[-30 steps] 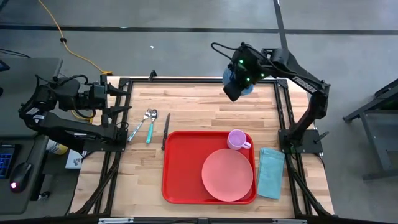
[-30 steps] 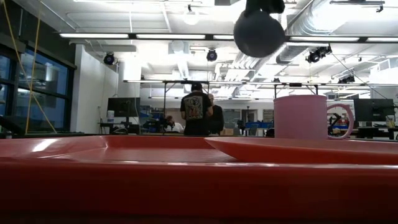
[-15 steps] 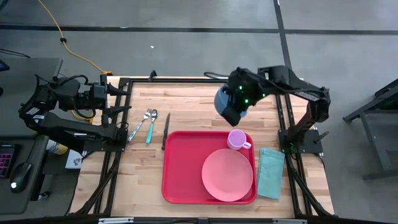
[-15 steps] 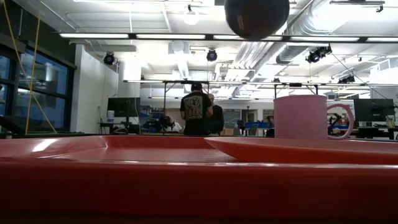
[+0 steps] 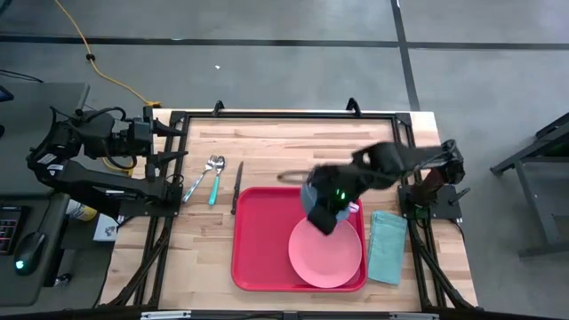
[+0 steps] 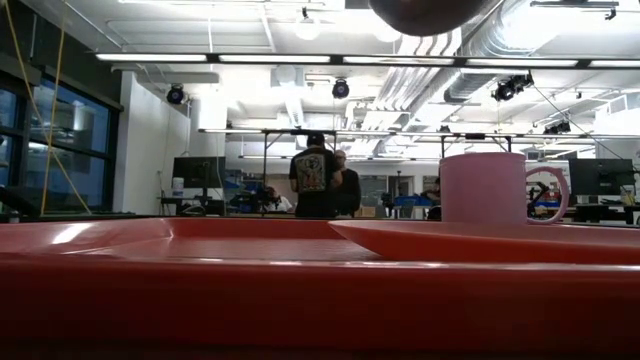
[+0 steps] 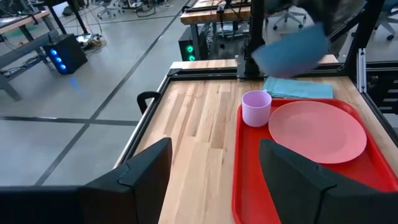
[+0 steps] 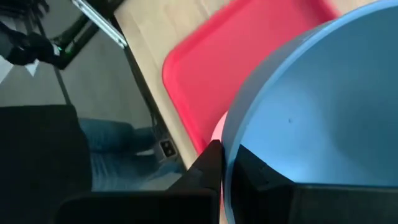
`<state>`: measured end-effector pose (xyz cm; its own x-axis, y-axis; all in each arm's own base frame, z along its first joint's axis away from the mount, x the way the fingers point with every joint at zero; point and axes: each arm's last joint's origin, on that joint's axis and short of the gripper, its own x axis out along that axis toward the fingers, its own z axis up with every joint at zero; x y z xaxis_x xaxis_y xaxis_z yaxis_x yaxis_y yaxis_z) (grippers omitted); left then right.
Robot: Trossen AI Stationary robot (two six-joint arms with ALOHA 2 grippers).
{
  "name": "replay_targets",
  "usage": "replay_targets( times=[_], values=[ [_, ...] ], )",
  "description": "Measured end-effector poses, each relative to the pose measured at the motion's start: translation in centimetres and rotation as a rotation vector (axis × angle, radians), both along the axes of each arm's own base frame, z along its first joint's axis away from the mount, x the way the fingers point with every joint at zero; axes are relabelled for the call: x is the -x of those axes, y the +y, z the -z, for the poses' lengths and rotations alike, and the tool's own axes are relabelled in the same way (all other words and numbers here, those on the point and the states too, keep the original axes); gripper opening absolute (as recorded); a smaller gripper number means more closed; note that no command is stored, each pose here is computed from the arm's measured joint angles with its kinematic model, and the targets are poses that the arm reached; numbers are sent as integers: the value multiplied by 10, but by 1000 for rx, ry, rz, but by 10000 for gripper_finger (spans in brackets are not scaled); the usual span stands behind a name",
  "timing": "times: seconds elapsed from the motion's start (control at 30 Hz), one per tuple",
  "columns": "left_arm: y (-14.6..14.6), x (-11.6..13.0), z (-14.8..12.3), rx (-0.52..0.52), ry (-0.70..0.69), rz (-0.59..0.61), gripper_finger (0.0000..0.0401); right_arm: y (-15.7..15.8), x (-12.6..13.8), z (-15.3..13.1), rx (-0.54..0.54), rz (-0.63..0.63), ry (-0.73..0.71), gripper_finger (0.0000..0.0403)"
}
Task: Set up tray
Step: Put the blue bowl into the pink plate
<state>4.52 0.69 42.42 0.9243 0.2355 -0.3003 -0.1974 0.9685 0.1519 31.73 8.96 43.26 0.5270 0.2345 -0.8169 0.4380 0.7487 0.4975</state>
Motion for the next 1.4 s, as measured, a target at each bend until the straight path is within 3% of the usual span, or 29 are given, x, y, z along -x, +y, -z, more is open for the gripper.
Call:
replay_targets(
  times=[0.37,0.57,0.83,1.4],
  values=[
    [0,0,0,-15,3,6,273,59,-22,53,-12,39,243,0],
    [0,0,0,8,-6,3,273,75,-23,76,57,99,368,0],
    [0,-1,-2,31,-27,-4,273,94,-26,96,152,186,397,0],
    [-1,-1,-2,42,-28,38,273,125,-59,163,74,378,514,0]
  ],
)
